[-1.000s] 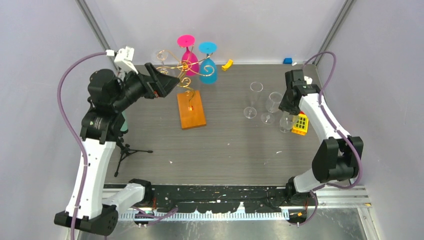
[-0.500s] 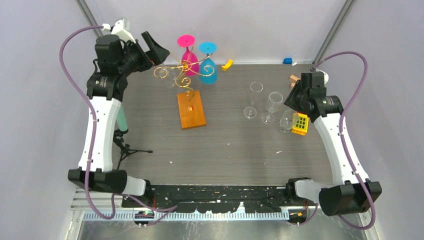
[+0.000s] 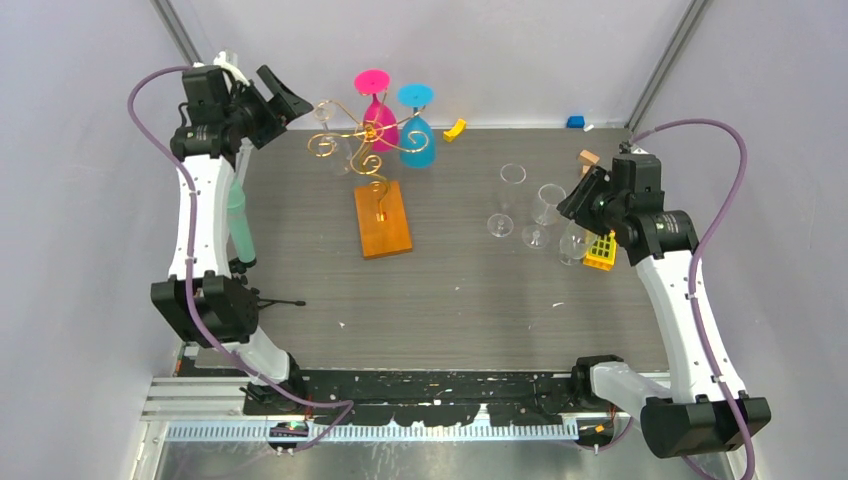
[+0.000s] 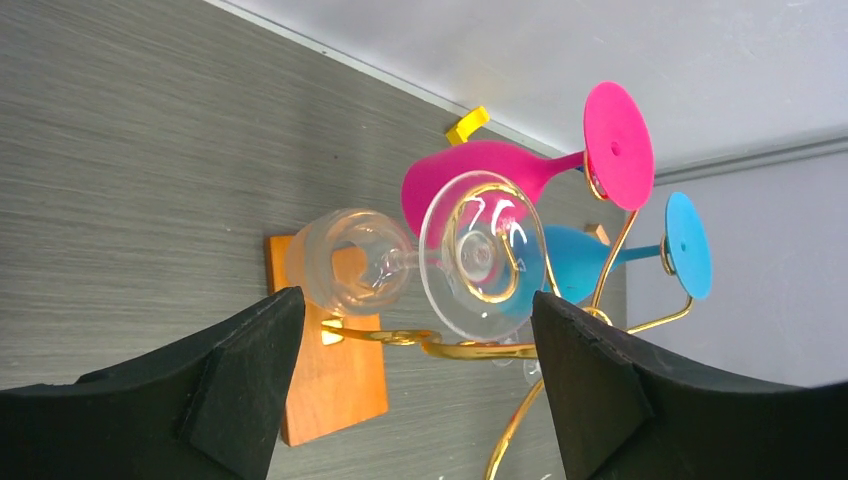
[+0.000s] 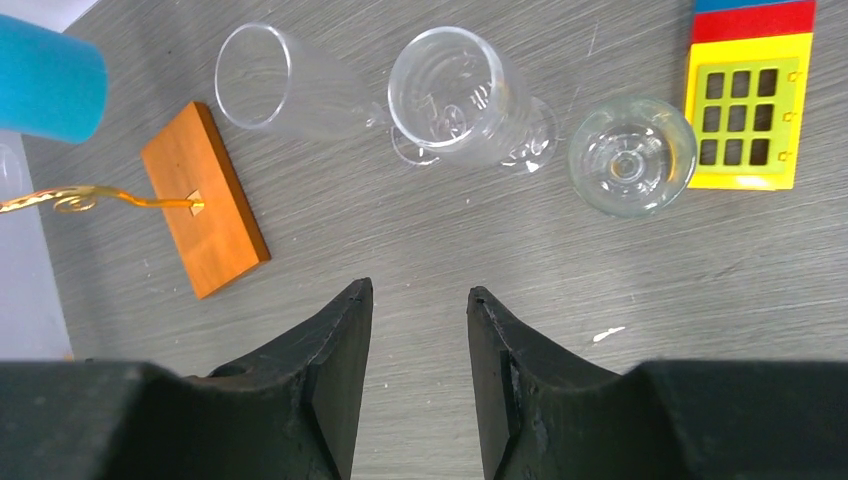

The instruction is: Take the wine glass off the wine glass rack

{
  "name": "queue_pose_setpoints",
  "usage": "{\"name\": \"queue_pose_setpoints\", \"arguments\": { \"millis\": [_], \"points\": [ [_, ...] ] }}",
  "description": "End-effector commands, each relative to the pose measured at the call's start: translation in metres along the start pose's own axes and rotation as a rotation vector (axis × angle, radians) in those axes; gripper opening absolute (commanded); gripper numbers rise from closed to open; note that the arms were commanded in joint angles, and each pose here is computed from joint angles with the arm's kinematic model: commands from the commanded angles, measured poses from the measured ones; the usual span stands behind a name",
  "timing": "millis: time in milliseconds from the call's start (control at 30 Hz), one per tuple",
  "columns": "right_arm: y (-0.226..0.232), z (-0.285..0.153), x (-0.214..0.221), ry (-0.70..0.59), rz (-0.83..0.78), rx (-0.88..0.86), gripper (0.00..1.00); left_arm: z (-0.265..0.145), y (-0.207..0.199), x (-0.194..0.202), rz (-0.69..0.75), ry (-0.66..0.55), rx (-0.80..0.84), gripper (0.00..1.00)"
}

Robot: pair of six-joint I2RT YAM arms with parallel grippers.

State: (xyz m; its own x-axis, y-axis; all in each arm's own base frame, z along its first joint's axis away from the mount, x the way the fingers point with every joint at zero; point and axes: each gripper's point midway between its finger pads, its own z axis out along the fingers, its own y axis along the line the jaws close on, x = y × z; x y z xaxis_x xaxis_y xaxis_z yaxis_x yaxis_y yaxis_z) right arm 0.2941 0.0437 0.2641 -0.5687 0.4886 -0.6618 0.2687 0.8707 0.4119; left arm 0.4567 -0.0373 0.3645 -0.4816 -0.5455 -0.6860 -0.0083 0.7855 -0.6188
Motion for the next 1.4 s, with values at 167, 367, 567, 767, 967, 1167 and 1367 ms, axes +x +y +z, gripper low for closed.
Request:
{"name": "queue_pose_setpoints", "arguments": {
  "millis": [167,367,567,767,967,1167,1367],
  "points": [
    [0.014,-0.007,0.001,-0.013,0.021,-0.087,0.46,0.018,-0.025,-0.014,-0.108,0.027,0.179,0.74],
    [0.014,-0.009,0.001,-0.015,0.02,-0.091,0.46,0.03,-0.031,-0.014,-0.228,0.037,0.271,0.58],
    [0.014,-0.009,0.002,-0.016,0.019,-0.092,0.46,0.035,-0.032,-0.012,-0.281,0.04,0.302,0.42],
    [0.013,-0.008,0.002,-0.014,0.019,-0.087,0.46,0.032,-0.034,-0.012,-0.288,0.038,0.311,0.21],
    [0.013,-0.008,0.003,-0.014,0.018,-0.088,0.46,0.025,-0.04,-0.017,-0.284,0.024,0.337,0.0],
    [0.012,-0.008,0.003,-0.016,0.019,-0.087,0.46,0.013,-0.048,-0.026,-0.282,-0.012,0.366,0.0],
    [0.013,-0.009,0.003,-0.016,0.018,-0.09,0.46,0.001,-0.045,-0.035,-0.285,-0.07,0.368,0.0]
  ]
}}
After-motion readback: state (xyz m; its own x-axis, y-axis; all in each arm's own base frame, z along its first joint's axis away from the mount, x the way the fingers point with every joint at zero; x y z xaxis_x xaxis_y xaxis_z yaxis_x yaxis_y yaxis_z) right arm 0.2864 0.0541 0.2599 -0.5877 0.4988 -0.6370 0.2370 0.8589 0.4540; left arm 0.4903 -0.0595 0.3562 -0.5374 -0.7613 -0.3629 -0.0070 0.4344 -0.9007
